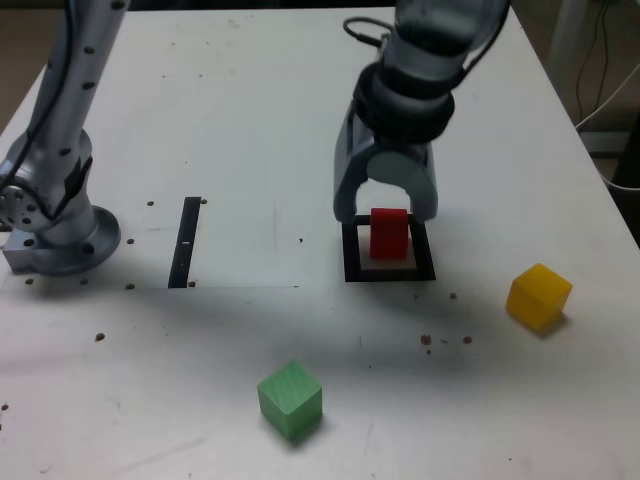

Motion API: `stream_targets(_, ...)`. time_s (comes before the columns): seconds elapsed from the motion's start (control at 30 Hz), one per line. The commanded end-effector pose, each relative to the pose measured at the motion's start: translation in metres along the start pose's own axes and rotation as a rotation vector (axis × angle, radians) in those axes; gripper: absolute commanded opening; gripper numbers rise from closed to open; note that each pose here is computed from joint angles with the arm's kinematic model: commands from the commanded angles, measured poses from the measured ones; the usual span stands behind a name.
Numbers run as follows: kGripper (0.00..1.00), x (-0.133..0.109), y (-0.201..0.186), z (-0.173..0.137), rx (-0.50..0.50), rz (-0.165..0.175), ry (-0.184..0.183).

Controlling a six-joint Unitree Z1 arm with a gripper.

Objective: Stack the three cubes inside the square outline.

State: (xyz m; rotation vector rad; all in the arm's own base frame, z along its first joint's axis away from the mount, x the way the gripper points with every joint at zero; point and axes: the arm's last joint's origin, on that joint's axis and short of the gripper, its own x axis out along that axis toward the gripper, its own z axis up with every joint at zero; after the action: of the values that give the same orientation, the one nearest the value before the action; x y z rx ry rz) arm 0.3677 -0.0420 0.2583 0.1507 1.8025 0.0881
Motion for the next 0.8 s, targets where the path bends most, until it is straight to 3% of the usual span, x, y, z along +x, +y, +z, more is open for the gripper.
stream_targets(0.0,1.0,-0.011,0.004,-0.01,-0.003,0.004,-0.016)
stream_targets(0.17,1.0,-0.029,0.008,-0.024,0.031,0.02,-0.058)
stream_targets(0.27,1.0,-0.041,0.008,-0.024,0.095,0.046,-0.099)
stream_targets(0.67,1.0,-0.09,-0.016,-0.008,0.472,0.15,-0.256)
stream_targets(0.77,1.0,-0.096,-0.034,0.005,0.573,0.17,-0.27)
